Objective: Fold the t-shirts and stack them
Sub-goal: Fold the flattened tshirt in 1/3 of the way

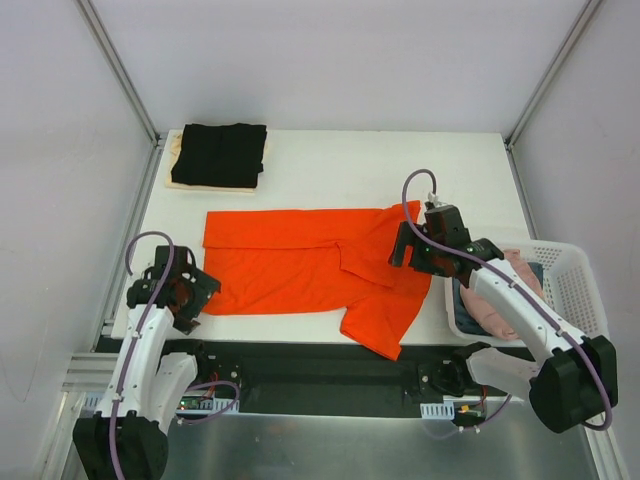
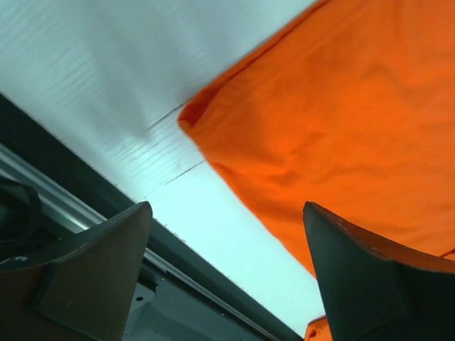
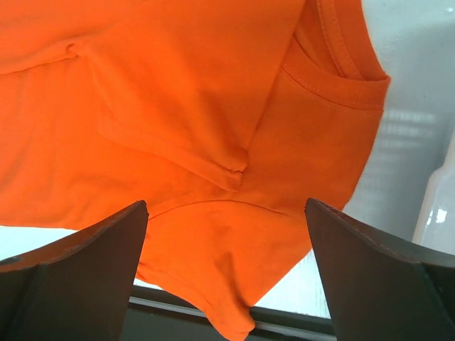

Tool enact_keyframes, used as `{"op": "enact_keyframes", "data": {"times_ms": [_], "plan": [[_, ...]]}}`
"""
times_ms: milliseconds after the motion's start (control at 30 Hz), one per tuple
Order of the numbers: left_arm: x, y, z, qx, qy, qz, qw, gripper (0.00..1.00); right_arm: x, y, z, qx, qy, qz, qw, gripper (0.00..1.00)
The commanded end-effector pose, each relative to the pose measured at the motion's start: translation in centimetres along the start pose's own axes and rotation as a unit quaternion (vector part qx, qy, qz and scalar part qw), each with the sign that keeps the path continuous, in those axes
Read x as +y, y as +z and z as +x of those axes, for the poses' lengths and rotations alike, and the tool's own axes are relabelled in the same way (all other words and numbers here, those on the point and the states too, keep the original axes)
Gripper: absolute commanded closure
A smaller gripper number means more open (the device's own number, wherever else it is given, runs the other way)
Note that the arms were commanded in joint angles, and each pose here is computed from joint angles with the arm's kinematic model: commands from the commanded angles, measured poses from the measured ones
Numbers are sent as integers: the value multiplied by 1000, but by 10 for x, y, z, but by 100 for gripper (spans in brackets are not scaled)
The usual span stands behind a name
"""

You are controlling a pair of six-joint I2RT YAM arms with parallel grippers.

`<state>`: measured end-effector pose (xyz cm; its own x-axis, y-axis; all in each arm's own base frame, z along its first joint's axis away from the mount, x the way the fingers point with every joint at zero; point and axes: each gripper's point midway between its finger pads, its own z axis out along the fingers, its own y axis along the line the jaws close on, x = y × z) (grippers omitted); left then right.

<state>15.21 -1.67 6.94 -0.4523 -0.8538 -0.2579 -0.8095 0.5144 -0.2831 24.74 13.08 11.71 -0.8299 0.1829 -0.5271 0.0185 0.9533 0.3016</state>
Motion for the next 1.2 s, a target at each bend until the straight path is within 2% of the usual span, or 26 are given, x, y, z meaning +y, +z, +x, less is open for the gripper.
{"op": "enact_keyframes", "data": {"times_ms": [0, 167, 467, 633, 767, 1033, 1167], "plan": [[28, 6, 16, 18, -49, -62, 997, 17, -5, -12, -15, -46, -1, 13, 999, 3], [49, 16, 6, -27, -97, -115, 988, 27, -12, -17, -17, -57, 6, 28, 998, 3], [51, 16, -12, -58, -93, -155, 982, 47, -22, -10, -13, -40, 29, 41, 998, 3], [44, 23, -14, -58, -87, -143, 984, 47, -23, -4, -11, -25, 30, 44, 998, 3], [32, 28, -9, -37, -79, -114, 990, 47, -22, -4, -12, -26, 28, 43, 998, 3], [22, 29, -14, -44, -71, -93, 992, 48, -26, -2, -13, -28, 28, 53, 998, 3], [27, 34, -8, -30, -62, -106, 992, 53, -27, -1, -13, -28, 28, 58, 998, 3]]}}
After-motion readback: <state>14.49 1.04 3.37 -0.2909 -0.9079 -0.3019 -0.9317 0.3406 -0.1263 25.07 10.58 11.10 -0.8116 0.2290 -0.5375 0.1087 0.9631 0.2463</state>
